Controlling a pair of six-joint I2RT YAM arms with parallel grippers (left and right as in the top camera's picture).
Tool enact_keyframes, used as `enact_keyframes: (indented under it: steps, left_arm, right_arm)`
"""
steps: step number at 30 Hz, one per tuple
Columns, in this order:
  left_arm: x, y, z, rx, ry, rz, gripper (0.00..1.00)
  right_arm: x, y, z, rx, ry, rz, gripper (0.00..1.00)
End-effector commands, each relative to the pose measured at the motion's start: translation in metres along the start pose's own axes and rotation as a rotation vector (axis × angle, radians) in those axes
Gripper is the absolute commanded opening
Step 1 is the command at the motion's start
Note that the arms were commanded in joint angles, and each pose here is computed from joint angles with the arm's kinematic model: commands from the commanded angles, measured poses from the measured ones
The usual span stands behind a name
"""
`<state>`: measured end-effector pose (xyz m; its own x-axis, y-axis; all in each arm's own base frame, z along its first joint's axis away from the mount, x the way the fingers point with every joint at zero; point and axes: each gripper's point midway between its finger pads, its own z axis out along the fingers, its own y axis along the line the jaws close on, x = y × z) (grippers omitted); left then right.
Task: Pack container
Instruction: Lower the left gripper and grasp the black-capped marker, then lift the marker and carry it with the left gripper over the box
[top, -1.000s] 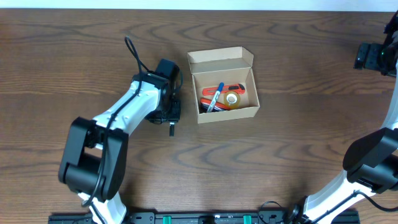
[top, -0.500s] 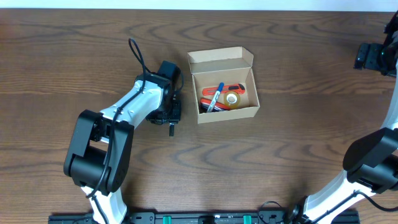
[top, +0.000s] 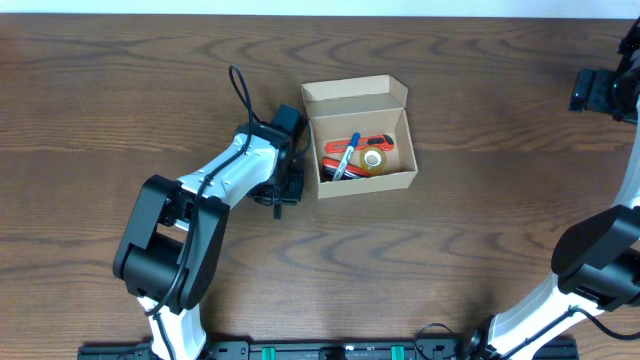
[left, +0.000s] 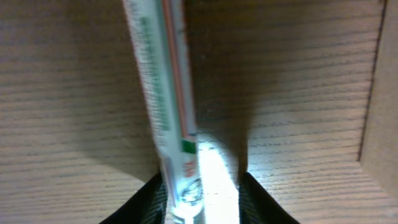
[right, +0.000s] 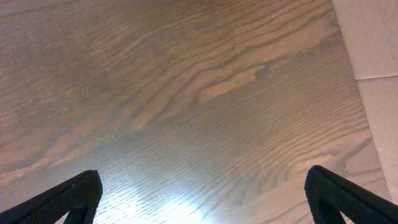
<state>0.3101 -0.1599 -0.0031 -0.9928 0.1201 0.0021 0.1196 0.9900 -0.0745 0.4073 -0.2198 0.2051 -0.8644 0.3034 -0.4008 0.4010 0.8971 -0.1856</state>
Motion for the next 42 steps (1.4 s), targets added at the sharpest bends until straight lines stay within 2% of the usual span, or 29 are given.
enact_keyframes:
  steps: [1, 4, 8, 18, 22, 29, 32, 37, 42]
  left_arm:
    - [-0.001, 0.008, 0.005, -0.04, 0.006, 0.009, 0.31]
    - [-0.001, 0.012, 0.005, -0.061, 0.004, 0.01, 0.27]
    - [-0.001, 0.012, 0.005, -0.061, 0.004, 0.009, 0.06]
    - [-0.004, 0.016, 0.002, -0.063, 0.002, -0.003, 0.06]
    - [-0.018, 0.02, -0.016, -0.058, -0.013, -0.005, 0.06]
    - [-0.077, 0.022, -0.1, -0.027, -0.157, 0.014, 0.06]
    - [-0.095, 0.015, -0.143, 0.003, -0.226, 0.093, 0.06]
    - [-0.096, -0.016, -0.208, 0.083, -0.301, 0.322, 0.05]
    - [-0.103, -0.055, -0.25, 0.093, -0.435, 0.433, 0.06]
  right_arm:
    - [0.002, -0.001, 0.005, 0.0, 0.013, 0.016, 0.99]
    - [0.002, -0.001, 0.005, 0.0, 0.013, 0.016, 0.99]
    - [0.002, -0.001, 0.005, 0.0, 0.013, 0.016, 0.99]
    - [0.002, -0.001, 0.005, 0.0, 0.013, 0.016, 0.99]
    - [0.002, -0.001, 0.005, 0.0, 0.013, 0.016, 0.99]
    - [0.002, -0.001, 0.005, 0.0, 0.013, 0.016, 0.99]
    - [0.002, -0.001, 0.005, 0.0, 0.013, 0.016, 0.99]
    - [0.002, -0.001, 0.005, 0.0, 0.013, 0.016, 0.99]
    - [0.002, -0.001, 0.005, 0.0, 0.013, 0.016, 0.99]
